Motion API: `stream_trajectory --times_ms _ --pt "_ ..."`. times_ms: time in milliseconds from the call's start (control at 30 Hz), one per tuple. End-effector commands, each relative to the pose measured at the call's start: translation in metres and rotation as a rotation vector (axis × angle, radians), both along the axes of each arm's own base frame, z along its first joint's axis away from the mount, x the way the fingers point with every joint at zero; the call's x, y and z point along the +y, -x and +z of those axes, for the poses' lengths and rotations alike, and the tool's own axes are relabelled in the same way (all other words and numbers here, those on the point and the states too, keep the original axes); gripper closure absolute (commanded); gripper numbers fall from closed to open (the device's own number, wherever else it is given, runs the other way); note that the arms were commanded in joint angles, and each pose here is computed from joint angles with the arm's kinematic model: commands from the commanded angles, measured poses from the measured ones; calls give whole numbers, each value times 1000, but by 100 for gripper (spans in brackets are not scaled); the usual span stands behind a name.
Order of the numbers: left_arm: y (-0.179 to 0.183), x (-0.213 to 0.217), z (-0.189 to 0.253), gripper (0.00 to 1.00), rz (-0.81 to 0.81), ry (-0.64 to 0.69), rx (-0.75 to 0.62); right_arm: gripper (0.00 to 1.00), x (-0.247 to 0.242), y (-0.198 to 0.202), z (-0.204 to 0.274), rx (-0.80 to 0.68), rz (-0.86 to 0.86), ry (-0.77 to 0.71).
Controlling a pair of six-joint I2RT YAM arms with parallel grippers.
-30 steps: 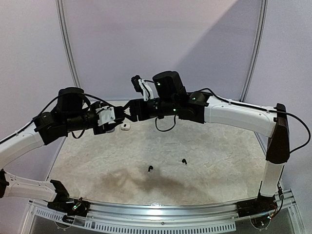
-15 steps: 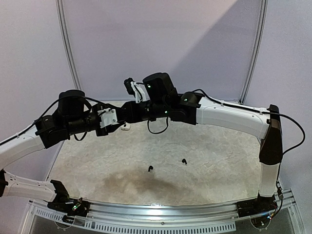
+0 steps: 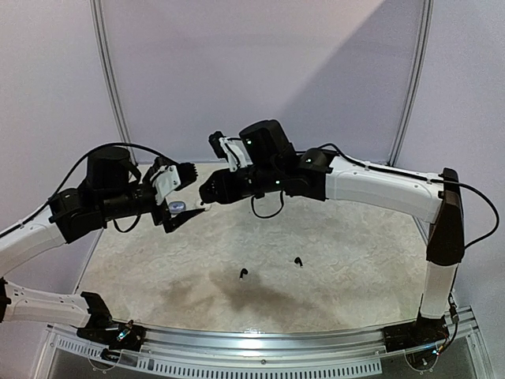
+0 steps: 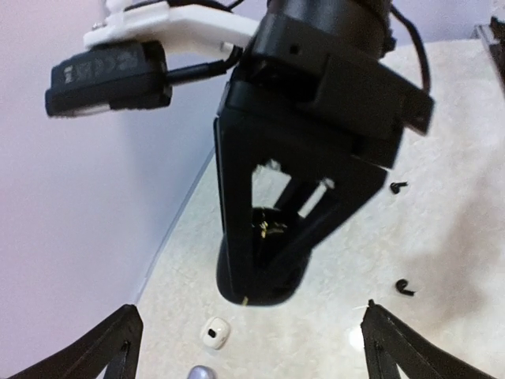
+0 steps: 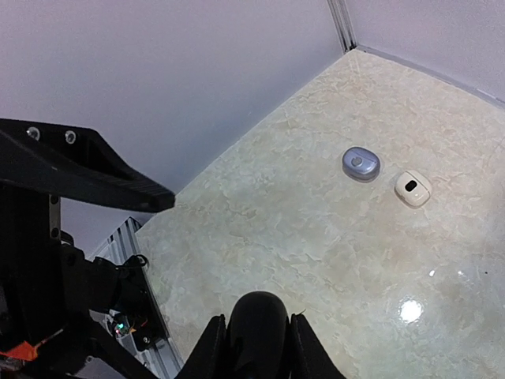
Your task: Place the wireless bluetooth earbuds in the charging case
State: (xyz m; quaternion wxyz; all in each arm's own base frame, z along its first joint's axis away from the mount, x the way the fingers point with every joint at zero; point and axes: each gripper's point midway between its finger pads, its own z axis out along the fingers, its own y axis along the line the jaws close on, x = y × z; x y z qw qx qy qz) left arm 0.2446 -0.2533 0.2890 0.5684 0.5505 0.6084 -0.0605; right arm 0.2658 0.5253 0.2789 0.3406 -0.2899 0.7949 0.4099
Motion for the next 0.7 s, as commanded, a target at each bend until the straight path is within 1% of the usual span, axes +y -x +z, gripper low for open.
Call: stream_trajectory --times_ms 0,100,133,200,300,333,400,533,600,633,667 --pt "39 -2 4 1 -86 143 239 100 -27 13 57 -163 85 -46" --pt "55 -5 3 1 -147 178 342 100 -32 32 70 -230 197 -81" --pt "58 -7 4 4 -163 192 365 100 -35 39 76 -253 226 -106" --pt "65 -14 11 17 -215 229 417 100 -41 51 91 -307 265 -169" --pt "74 -32 36 32 -321 354 497 100 -51 65 115 -395 297 -263" --pt "77 -39 44 35 -368 401 518 100 -53 69 118 -417 305 -279" --pt "78 -48 57 38 -435 477 521 100 -59 78 132 -473 313 -320" --pt "75 -60 82 35 -526 651 492 100 -65 87 144 -517 319 -360" --pt "75 -64 87 36 -544 675 491 100 -66 90 145 -530 324 -362" --pt "76 -65 87 38 -547 673 494 100 -66 92 147 -535 330 -369" --pt "75 -67 87 43 -542 673 496 100 -65 93 146 -539 335 -374"
